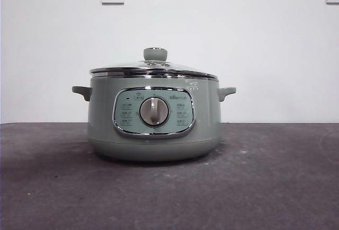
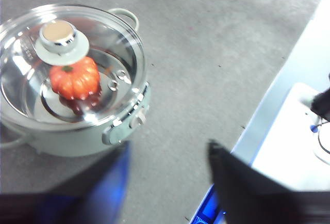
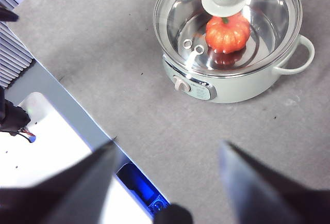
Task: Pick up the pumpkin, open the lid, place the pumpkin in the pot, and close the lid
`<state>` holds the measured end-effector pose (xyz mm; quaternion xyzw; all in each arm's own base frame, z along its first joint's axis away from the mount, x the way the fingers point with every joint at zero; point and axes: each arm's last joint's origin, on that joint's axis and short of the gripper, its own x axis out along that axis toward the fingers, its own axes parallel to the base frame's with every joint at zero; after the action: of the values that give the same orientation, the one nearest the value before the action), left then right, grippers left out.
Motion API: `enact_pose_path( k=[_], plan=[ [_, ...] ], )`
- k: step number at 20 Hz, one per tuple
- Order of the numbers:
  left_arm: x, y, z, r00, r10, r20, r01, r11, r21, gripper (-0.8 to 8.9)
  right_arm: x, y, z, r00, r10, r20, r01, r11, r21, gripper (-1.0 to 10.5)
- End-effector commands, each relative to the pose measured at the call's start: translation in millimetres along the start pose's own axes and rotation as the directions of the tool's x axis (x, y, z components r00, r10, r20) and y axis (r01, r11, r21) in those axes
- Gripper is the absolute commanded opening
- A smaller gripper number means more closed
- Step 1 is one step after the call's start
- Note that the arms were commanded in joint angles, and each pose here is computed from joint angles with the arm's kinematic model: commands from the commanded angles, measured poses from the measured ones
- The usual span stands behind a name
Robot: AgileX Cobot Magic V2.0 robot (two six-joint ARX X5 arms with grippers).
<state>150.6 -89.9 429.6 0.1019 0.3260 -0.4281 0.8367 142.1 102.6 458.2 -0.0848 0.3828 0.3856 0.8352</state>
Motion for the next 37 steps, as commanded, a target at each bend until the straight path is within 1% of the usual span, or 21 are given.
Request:
enact_pose_path(
  k=[1,3,6,16,19,20,22,24,25,27,28,30,32,35,37],
  plan=[
    [-0.5,-1.5,-3.2,1.0,-0.009,-0.015,0.009,1.0,-0.011,-0.08,-0.9,0.7,-1.8,1.0,0.004,-0.013,-0.004,1.0,-0.02,-0.1],
    [-0.5,-1.5,-3.8,1.0,-0.009,-0.021,0.008,1.0,-0.013,-0.07,-0.9,0.6,-1.3,1.0,0.003,-0.009,-0.003,1.0,-0.02,0.0],
    [-0.5,-1.5,-3.8,1.0,-0.007,-0.021,0.007,1.0,-0.013,-0.04,-0.9,0.5,-1.3,1.0,0.002,-0.008,-0.002,1.0,0.01,0.0],
    [-0.3,-1.3,-3.7,1.0,-0.006,-0.022,0.006,1.0,-0.012,-0.04,-2.4,0.6,-2.0,1.0,-0.005,-0.005,0.005,1.0,0.009,0.0],
    [-0.3,-0.7,-1.8,1.0,0.005,-0.004,-0.005,1.0,0.007,-0.04,-2.5,0.7,-2.0,1.0,-0.005,-0.005,0.005,1.0,0.009,0.0],
    [-1.3,1.0,-1.2,0.999,0.037,0.003,-0.037,0.999,0.025,-0.04,-2.5,0.6,-2.0,1.0,-0.005,-0.005,0.006,1.0,0.01,0.0],
    [-15.7,7.5,2.4,0.984,0.136,0.116,-0.143,0.989,0.048,-0.04,-2.5,0.7,-2.0,1.0,-0.005,-0.005,0.005,1.0,0.009,0.0],
    [-35.6,12.6,1.6,0.944,0.214,0.252,-0.233,0.971,0.047,-0.04,-2.5,0.7,-2.0,1.0,-0.005,-0.005,0.005,1.0,0.009,0.0],
    [-44.2,15.1,-2.4,0.91,0.25,0.33,-0.279,0.959,0.044,-0.04,-2.5,0.7,-2.0,1.0,-0.005,-0.005,0.005,1.0,0.009,0.0],
    [-50.6,20.3,-17.6,0.825,0.324,0.462,-0.376,0.927,0.021,-0.04,-2.5,0.6,-2.0,1.0,-0.005,-0.005,0.006,1.0,0.01,0.0],
    [-49.5,22.6,-29.1,0.777,0.367,0.511,-0.426,0.905,-0.003,-0.04,-2.5,0.7,-2.0,1.0,-0.005,-0.005,0.005,1.0,0.009,0.0],
    [-41.5,25.4,-57.2,0.692,0.42,0.587,-0.507,0.862,-0.018,-0.04,-3.1,0.9,-2.3,1.0,-0.005,-0.003,0.005,1.0,0.009,0.0],
    [-28.5,27.0,-88.3,0.616,0.47,0.631,-0.577,0.816,-0.045,-0.04,-4.1,1.1,-2.7,1.0,-0.005,0.0,0.005,1.0,0.008,0.0],
    [-5.8,28.5,-136.2,0.519,0.588,0.62,-0.659,0.738,-0.148,-0.04,-4.1,1.1,-2.7,1.0,-0.005,0.0,0.005,1.0,0.008,0.0],
    [10.1,29.4,-165.6,0.486,0.646,0.588,-0.692,0.696,-0.192,-0.04,-4.3,1.2,-2.8,1.0,-0.005,0.0,0.005,1.0,0.008,0.0]
  ],
)
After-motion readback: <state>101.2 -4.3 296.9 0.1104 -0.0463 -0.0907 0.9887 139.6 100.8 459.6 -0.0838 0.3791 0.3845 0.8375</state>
